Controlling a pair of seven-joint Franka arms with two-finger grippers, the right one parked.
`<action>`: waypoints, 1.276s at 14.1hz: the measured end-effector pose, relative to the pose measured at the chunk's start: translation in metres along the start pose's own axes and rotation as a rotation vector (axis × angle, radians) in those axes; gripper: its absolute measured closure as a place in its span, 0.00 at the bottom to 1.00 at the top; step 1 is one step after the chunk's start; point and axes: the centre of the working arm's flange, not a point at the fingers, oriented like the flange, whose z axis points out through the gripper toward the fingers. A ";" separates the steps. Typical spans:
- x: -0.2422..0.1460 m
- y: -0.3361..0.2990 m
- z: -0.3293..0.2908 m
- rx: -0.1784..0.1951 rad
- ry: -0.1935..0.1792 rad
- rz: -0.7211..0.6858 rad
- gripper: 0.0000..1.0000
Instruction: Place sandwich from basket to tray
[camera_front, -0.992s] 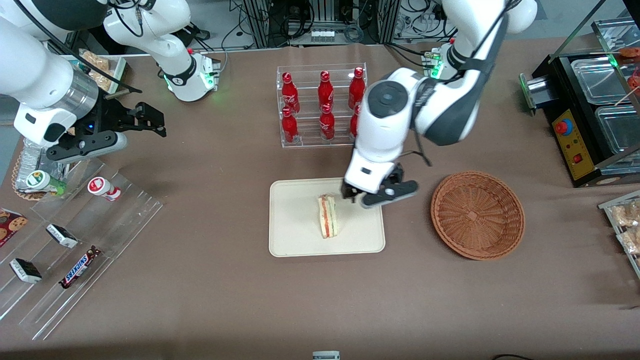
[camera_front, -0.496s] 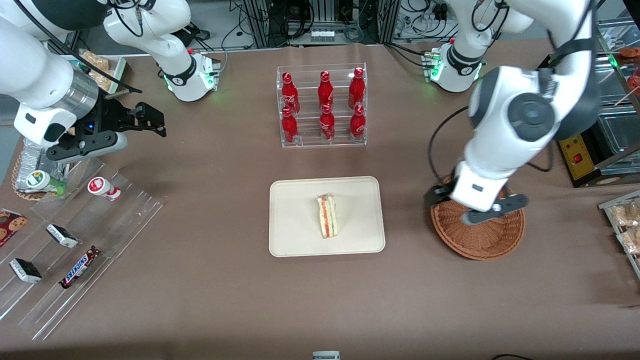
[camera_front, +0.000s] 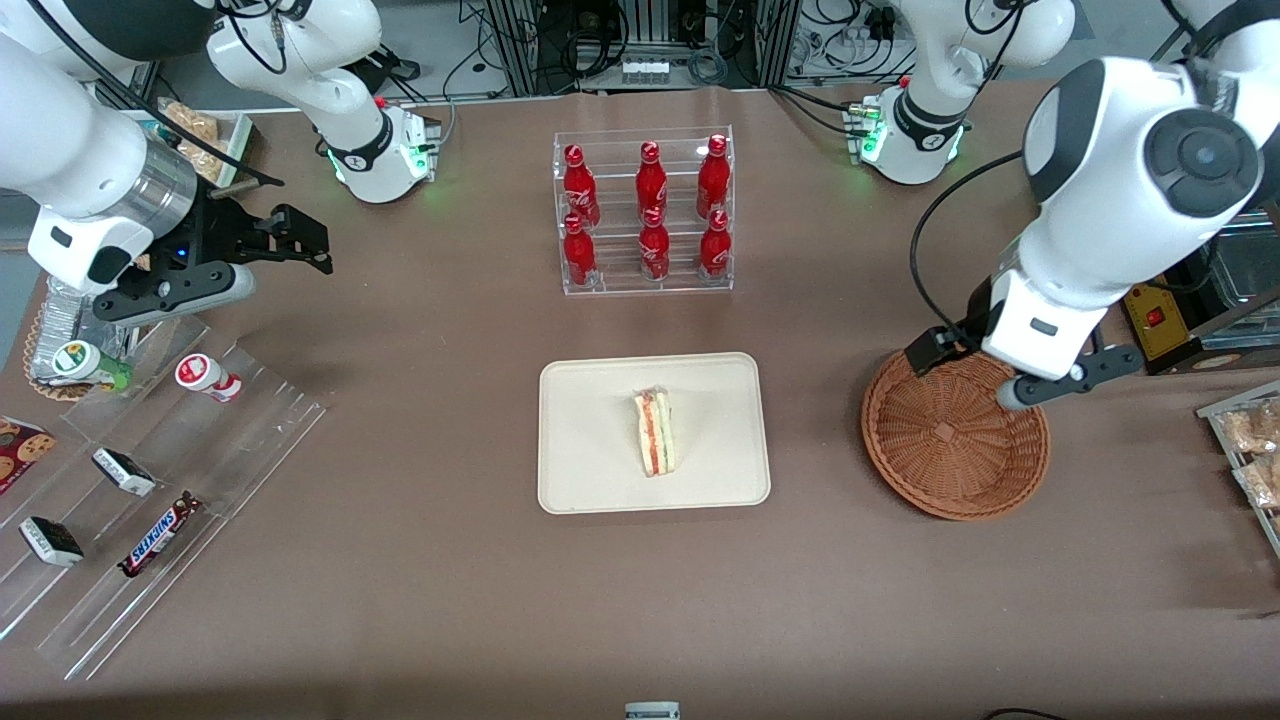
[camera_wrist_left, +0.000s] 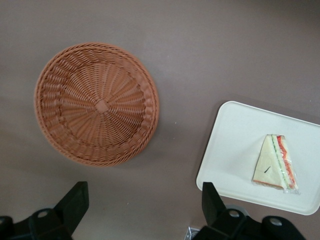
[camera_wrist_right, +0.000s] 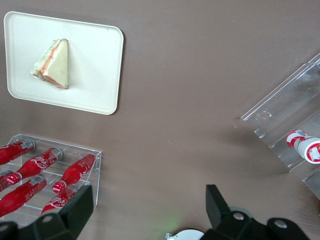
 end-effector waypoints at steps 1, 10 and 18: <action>0.004 -0.012 -0.005 -0.008 -0.001 -0.016 0.00; 0.003 -0.069 -0.026 -0.057 -0.004 0.047 0.00; -0.007 -0.089 -0.047 0.009 0.023 0.225 0.00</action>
